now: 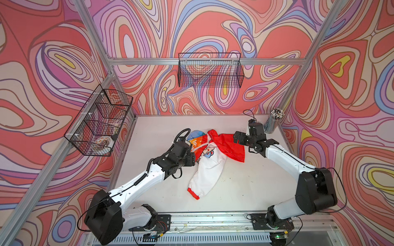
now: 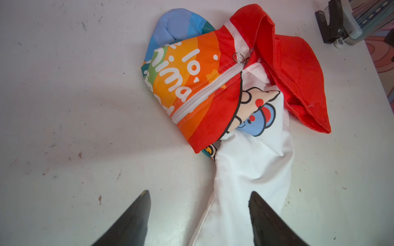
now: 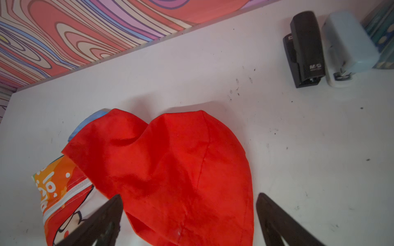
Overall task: Unzip the jacket
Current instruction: Flatten out the jacket at the center of the board.
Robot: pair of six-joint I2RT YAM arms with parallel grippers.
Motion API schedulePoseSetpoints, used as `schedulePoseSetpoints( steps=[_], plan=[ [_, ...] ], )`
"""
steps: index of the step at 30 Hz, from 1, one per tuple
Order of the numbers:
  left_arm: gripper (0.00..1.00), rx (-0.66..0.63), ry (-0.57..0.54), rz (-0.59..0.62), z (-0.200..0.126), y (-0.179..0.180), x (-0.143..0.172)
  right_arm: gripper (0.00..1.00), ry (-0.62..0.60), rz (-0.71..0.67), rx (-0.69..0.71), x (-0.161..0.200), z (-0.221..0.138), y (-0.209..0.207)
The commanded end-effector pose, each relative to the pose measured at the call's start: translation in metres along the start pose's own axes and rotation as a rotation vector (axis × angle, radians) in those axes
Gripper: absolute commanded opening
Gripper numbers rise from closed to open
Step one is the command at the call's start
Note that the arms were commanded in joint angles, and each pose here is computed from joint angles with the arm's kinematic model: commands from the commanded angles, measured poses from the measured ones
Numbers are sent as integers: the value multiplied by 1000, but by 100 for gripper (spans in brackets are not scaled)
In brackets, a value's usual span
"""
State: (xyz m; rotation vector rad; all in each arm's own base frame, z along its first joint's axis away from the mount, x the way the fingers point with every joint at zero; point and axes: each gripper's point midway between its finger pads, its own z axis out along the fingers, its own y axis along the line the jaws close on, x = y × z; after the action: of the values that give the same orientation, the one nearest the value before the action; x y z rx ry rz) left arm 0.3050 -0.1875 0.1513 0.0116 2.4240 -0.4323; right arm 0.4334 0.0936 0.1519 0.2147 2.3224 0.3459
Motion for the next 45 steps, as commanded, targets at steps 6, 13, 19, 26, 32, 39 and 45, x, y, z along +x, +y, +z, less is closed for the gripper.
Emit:
schedulePoseSetpoints(
  steps=[6, 13, 19, 26, 32, 39, 45],
  plan=[
    [74, 101, -7, 5, 20, -16, -39, 98, 138, 69, 6, 1, 46, -38],
    [73, 119, -9, -27, 39, -14, -51, 99, 166, 68, -8, -8, 63, -43],
    [72, 111, 2, -44, 52, -9, -57, 98, 175, 60, -54, -16, 73, -35],
    [72, 88, 16, -57, 67, -3, -65, 97, 269, 45, 39, -3, 101, -54],
    [71, 79, 27, -74, 76, 1, -68, 73, 336, 19, 94, 8, 114, -66],
    [71, 72, 45, -80, 82, 3, -64, 71, 421, 17, 33, 27, 126, -60],
    [70, 67, 56, -84, 85, 5, -60, 61, 447, 30, -7, 33, 134, -55]
  ],
)
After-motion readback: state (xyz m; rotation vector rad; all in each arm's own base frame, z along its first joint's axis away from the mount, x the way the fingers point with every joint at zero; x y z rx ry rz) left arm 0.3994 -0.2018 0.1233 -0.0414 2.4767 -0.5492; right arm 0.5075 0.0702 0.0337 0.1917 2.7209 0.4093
